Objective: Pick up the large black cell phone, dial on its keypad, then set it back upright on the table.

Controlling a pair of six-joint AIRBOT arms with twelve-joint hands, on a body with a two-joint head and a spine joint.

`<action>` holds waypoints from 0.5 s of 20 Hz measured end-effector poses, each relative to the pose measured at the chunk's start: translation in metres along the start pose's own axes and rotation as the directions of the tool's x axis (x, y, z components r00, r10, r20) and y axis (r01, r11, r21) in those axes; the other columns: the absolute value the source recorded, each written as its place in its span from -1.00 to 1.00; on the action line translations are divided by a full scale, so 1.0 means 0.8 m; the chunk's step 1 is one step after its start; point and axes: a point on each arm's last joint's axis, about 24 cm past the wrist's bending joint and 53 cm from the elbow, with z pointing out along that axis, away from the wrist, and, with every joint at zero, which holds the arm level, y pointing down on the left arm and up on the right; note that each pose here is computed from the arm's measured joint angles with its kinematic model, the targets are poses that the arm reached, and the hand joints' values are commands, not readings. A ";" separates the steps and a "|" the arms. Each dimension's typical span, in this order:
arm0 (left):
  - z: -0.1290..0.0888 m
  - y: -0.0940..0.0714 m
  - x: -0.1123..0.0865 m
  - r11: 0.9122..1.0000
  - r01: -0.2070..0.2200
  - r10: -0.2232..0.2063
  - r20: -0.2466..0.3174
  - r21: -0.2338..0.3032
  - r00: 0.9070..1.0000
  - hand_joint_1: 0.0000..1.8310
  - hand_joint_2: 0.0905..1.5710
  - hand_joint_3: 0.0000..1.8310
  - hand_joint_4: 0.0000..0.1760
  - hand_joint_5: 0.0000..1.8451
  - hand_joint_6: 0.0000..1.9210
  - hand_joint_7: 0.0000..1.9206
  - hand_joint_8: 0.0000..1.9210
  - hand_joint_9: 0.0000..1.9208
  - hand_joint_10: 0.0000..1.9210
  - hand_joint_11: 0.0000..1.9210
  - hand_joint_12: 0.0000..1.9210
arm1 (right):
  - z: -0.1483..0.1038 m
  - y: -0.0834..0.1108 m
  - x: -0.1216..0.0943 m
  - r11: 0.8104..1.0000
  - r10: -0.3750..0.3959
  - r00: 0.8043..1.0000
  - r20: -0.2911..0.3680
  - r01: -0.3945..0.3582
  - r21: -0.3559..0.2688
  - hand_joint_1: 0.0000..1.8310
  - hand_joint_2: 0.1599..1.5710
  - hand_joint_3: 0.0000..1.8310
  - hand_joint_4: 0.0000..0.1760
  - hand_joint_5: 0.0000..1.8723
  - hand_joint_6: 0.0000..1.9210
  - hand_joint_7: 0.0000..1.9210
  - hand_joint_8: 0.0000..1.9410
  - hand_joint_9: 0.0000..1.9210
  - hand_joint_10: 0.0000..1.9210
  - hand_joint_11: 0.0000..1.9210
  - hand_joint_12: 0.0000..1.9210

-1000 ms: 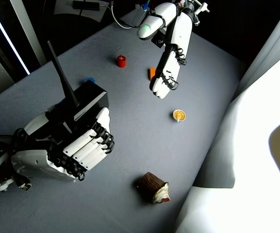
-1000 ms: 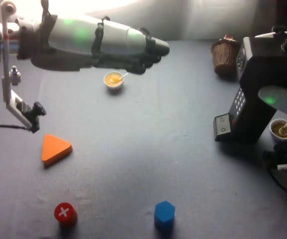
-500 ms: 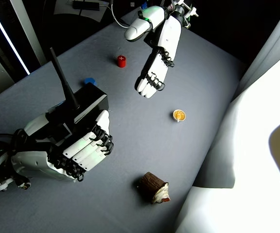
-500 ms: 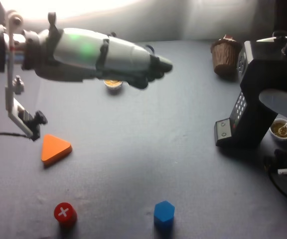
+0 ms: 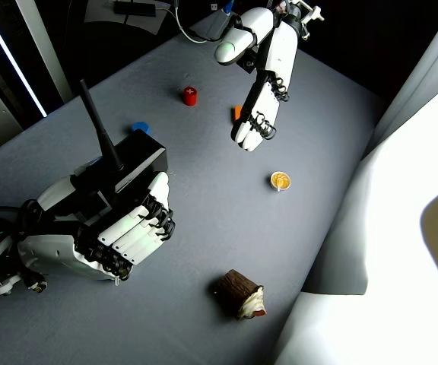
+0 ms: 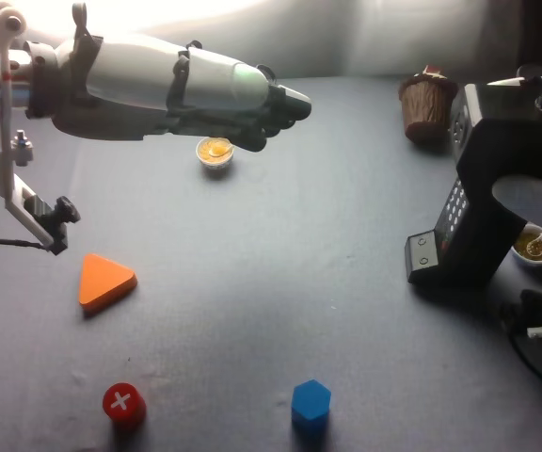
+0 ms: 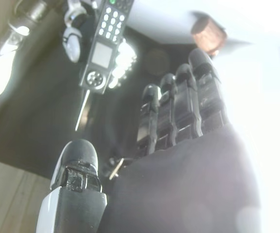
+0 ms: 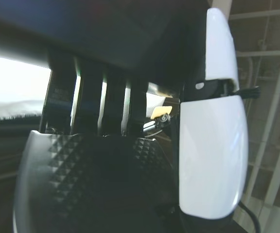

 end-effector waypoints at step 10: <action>0.002 -0.001 0.011 1.000 0.002 -0.002 -0.020 0.002 1.000 -1.00 0.58 -1.00 -0.73 -0.83 -1.00 -0.87 -1.00 -0.90 -1.00 -1.00 -0.63 | -0.013 0.003 -0.004 1.000 0.000 1.000 -0.006 0.000 0.016 0.63 0.34 -1.00 -1.00 0.07 -0.26 -0.05 0.05 -0.12 0.27 -0.02 0.52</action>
